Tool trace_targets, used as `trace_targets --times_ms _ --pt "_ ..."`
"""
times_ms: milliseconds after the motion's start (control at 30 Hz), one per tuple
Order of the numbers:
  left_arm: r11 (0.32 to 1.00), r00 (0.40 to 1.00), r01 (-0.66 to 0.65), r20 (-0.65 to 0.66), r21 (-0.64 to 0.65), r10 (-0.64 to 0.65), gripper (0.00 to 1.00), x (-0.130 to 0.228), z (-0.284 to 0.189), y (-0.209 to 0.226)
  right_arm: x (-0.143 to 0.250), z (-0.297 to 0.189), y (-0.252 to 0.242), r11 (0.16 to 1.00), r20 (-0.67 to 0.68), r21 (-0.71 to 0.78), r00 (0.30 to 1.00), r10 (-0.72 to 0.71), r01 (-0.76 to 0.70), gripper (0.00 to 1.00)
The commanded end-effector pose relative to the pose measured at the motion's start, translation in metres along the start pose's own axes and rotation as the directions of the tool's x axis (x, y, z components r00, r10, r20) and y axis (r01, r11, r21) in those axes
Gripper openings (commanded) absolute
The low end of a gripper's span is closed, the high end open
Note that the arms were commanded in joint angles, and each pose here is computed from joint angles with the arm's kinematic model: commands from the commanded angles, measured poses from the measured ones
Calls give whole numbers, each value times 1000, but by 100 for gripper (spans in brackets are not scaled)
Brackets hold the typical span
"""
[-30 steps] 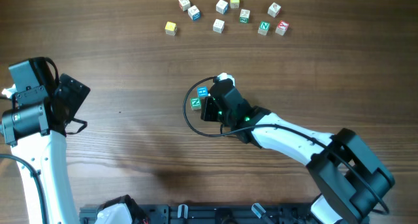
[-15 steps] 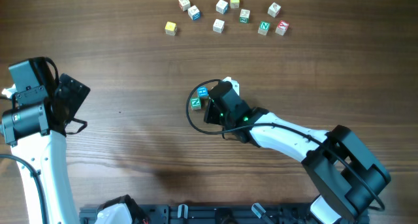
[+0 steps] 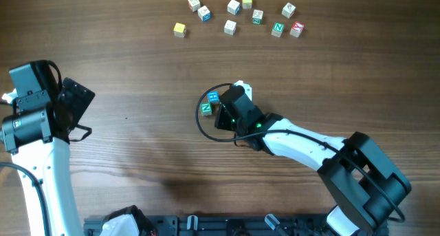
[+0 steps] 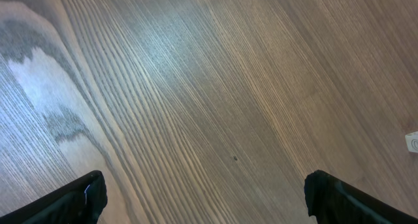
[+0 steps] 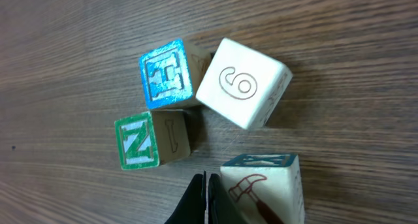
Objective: Form a circle
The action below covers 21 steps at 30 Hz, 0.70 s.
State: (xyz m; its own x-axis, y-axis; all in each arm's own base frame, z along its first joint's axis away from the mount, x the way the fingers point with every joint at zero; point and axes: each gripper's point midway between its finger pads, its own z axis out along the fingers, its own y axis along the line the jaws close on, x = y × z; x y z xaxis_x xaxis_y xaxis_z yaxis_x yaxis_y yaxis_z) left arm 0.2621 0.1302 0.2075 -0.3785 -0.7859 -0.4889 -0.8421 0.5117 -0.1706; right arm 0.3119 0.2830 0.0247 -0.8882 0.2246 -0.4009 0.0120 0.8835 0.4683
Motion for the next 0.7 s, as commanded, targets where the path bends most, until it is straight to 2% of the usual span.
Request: trace_targets --times_ms 0,667 --pt "1000 1000 20 13 -10 -20 100 -5 0 2 -4 1 -7 999 33 36 999 17 -19 5" --pt "1000 1000 20 13 -10 -20 100 -5 0 2 -10 1 -7 998 67 41 997 44 -47 4"
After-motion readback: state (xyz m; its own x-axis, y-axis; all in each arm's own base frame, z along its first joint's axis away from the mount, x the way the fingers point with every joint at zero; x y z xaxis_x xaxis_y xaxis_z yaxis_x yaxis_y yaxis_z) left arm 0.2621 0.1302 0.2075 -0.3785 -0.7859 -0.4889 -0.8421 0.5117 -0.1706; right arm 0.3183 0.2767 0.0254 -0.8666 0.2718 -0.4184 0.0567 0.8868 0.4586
